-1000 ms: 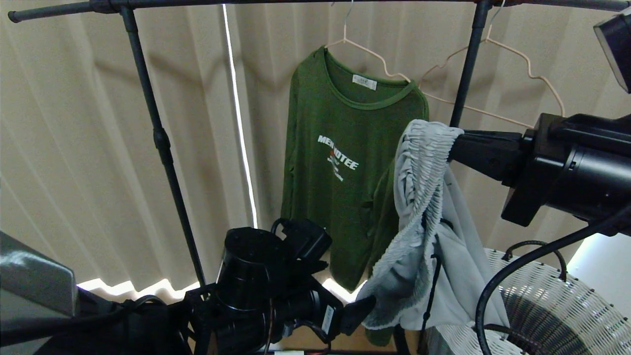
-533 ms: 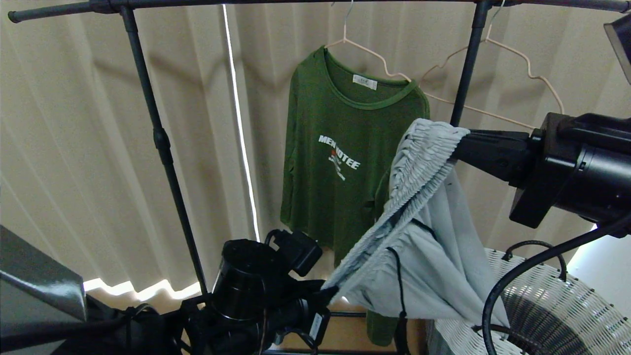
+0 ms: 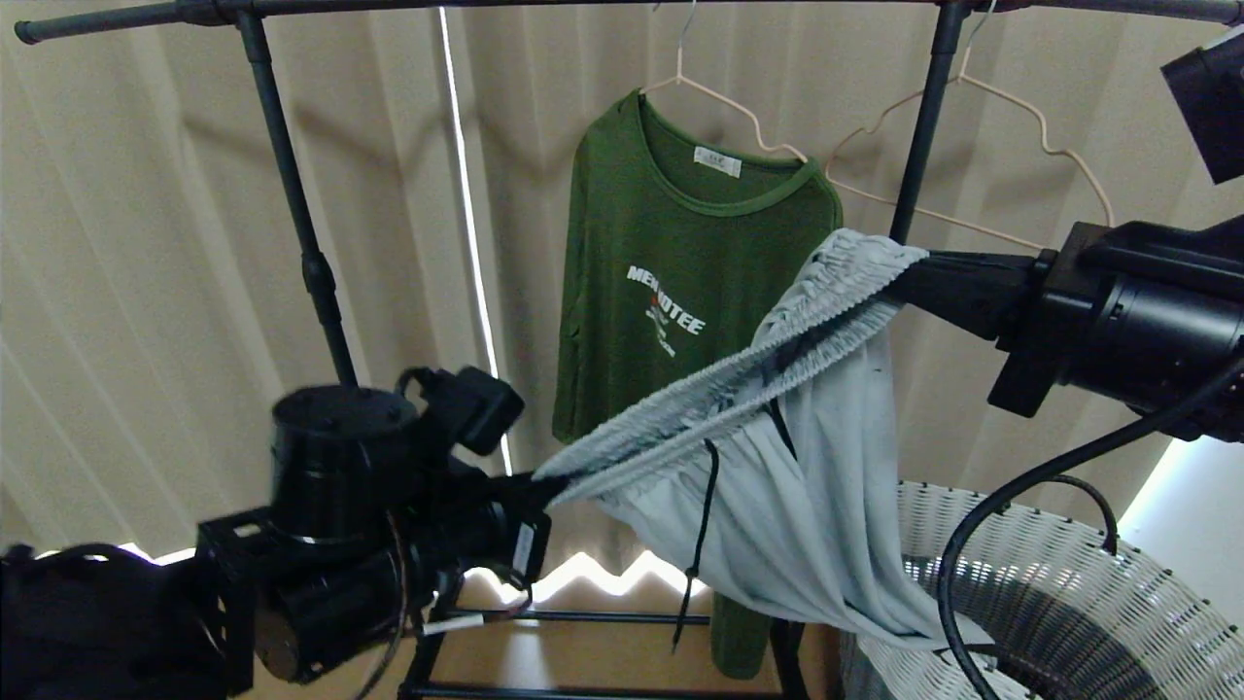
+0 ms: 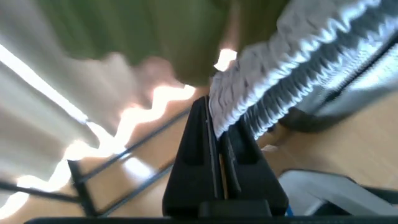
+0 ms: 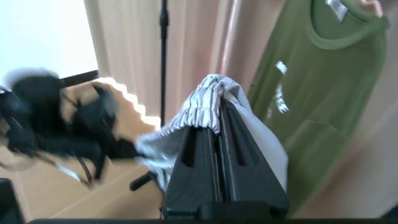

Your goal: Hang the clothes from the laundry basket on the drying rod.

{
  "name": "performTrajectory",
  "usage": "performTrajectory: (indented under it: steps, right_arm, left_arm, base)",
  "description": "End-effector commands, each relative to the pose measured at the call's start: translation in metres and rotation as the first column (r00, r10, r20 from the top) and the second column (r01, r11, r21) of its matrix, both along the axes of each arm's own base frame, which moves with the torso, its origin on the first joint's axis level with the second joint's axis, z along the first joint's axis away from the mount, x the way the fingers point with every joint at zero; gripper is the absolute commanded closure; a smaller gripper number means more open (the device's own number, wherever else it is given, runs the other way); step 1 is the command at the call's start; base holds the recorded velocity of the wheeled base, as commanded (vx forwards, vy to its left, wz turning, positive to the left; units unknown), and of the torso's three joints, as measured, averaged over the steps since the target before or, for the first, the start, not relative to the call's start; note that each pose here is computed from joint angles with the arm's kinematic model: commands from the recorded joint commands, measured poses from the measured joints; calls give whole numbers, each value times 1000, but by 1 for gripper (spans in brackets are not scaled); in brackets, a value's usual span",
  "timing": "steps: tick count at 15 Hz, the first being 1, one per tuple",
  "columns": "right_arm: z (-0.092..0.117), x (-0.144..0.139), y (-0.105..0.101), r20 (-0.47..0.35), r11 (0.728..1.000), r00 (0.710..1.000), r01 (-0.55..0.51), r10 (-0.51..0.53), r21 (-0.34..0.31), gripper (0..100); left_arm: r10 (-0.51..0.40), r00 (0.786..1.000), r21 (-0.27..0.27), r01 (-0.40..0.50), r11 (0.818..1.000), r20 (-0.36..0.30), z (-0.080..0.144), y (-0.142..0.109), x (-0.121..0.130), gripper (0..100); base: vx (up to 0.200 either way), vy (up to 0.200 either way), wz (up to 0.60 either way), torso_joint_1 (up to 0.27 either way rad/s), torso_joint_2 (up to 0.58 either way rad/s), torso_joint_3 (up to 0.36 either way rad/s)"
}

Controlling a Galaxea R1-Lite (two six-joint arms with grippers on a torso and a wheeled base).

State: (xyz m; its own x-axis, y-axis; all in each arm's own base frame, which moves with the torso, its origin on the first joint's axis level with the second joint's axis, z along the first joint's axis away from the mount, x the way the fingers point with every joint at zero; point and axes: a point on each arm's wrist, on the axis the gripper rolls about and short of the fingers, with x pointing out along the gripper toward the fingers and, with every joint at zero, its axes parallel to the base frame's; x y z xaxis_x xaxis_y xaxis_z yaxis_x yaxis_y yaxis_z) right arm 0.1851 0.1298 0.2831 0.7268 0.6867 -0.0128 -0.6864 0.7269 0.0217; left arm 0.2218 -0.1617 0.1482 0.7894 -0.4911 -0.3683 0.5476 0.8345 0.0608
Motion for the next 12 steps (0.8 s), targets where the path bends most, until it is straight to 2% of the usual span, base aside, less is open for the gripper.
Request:
performTrajectory:
  steps: [1, 2, 4, 5, 7, 9, 12]
  right_arm:
    - [4, 6, -5, 8, 1000, 1000, 30, -30, 6, 100]
    - [6, 9, -10, 19, 999, 998, 53, -53, 12, 100]
    - [10, 12, -13, 41, 997, 996, 72, -73, 26, 100]
    - [14, 20, -15, 66, 995, 993, 91, -94, 41, 100]
    - [19, 29, -18, 86, 991, 989, 119, -124, 55, 100]
    - [23, 36, -21, 98, 988, 984, 141, -147, 62, 100]
    - [27, 39, -20, 107, 988, 983, 139, -146, 70, 100]
  left_arm:
    - [124, 979, -116, -105, 988, 165, 85, 36, 3, 100]
    - [160, 965, -147, -130, 980, 210, 114, 42, 10, 100]
    - [180, 951, -174, -139, 975, 252, 149, 45, 13, 100]
    - [193, 942, -186, -145, 972, 274, 188, 49, 12, 100]
    - [181, 939, -198, -126, 972, 292, 226, 53, 4, 100]
    - [136, 942, -209, -73, 975, 307, 247, 54, -1, 100]
    - [120, 947, -197, -62, 978, 298, 248, 51, 1, 100]
  base:
    - [0, 0, 0, 0, 0, 0]
    - [0, 0, 0, 0, 0, 0]
    - [0, 0, 0, 0, 0, 0]
    - [0, 0, 0, 0, 0, 0]
    - [0, 0, 0, 0, 0, 0]
    - [0, 0, 0, 0, 0, 0]
    - [0, 0, 0, 0, 0, 0]
